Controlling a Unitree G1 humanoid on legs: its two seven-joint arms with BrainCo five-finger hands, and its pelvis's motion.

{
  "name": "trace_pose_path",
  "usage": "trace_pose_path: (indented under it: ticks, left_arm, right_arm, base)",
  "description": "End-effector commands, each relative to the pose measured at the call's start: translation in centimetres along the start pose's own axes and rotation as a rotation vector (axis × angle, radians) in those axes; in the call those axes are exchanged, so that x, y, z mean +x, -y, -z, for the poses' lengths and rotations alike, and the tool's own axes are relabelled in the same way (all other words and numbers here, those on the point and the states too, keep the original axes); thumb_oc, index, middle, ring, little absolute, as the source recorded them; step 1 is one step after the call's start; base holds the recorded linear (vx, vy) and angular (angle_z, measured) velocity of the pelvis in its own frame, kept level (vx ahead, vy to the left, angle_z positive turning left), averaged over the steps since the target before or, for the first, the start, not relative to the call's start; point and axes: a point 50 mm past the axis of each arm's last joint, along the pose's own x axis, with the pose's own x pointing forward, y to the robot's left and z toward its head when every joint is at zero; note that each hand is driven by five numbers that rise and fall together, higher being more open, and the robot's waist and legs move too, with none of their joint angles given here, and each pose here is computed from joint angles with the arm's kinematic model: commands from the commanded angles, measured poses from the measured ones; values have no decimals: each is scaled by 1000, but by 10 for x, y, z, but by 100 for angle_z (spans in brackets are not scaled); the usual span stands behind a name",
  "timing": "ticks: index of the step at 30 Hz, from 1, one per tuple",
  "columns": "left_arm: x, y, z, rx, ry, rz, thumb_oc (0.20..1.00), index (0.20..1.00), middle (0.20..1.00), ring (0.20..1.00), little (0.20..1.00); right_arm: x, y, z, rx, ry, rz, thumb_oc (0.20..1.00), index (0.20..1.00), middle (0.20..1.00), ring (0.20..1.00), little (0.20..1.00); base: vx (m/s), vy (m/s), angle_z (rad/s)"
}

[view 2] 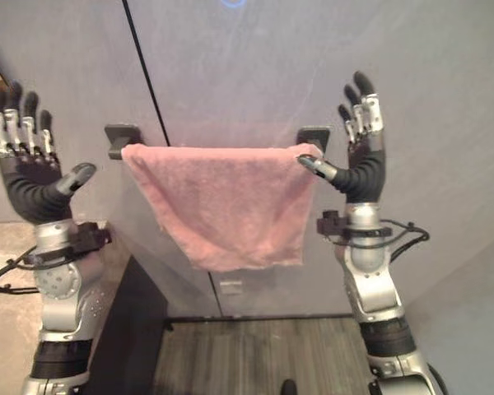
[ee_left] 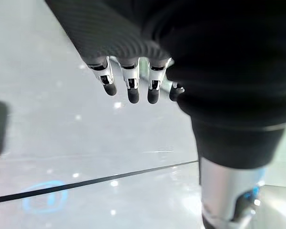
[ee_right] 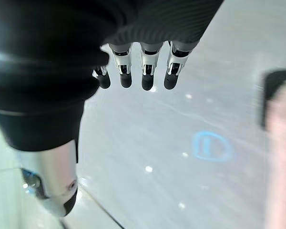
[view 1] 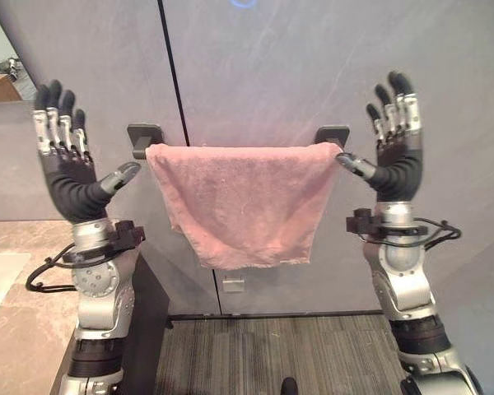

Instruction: Put brush and paste in cup on sink, flatten towel.

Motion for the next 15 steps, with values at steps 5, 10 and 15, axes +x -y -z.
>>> trace_pose_path:
  ticks: [5,10,15]
  left_arm:
    - [-19,-29,-3,185,-41,-36,1000,1000,1000,1000,1000]
    - [-56,-49,30,187,-284,-153,1000,1000,1000,1000,1000]
    - [-129,-64,82,143,-742,-247,1000,1000,1000,1000,1000]
  right_arm:
    - [-26,36,0,-96,-38,147,1000,1000,1000,1000,1000]
    - [-61,53,31,-125,-250,234,1000,1000,1000,1000,1000]
    - [-123,67,79,-207,-633,249,1000,1000,1000,1000,1000]
  base:
    - [0,0,0]
    - [0,0,0]
    - [-22,2,0]
